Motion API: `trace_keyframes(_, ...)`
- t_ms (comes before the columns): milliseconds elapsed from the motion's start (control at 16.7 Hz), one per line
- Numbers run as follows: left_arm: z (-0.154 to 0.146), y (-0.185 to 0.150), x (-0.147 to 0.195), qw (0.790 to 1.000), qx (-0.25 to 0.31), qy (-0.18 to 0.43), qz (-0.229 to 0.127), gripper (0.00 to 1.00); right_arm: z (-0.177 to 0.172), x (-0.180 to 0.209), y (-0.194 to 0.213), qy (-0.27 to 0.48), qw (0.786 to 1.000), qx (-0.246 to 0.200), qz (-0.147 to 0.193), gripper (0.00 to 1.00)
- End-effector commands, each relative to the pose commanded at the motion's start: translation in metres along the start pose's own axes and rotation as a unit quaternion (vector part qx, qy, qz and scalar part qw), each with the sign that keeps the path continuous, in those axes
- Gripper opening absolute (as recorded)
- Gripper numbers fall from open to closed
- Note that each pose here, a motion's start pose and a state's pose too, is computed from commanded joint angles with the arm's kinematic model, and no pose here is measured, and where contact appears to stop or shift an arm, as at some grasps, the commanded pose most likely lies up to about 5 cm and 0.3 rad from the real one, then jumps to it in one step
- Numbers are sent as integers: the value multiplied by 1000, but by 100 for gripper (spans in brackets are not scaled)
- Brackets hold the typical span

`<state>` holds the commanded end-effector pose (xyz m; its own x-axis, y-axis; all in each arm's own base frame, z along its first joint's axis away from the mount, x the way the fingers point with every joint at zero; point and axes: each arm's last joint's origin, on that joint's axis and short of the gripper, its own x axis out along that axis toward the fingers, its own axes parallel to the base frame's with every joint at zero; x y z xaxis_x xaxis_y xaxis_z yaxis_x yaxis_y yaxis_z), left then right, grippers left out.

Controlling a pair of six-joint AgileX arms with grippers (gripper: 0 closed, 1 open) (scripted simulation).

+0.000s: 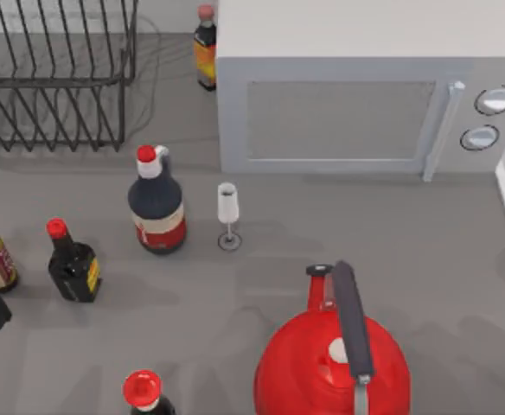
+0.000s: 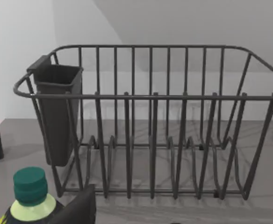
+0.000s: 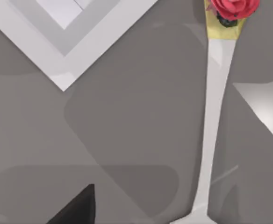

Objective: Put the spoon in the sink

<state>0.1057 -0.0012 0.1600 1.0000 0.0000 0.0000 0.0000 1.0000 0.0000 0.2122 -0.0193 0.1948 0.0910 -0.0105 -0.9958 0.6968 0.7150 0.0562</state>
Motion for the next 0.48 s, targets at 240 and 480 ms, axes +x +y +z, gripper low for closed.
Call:
trace_keyframes(240, 0, 0, 0, 1000, 0, 0, 0, 100, 10, 3, 6, 33, 999, 26, -29, 100)
trace_keyframes(480, 0, 0, 0, 1000, 0, 0, 0, 100, 8, 3, 6, 32, 999, 23, -28, 100)
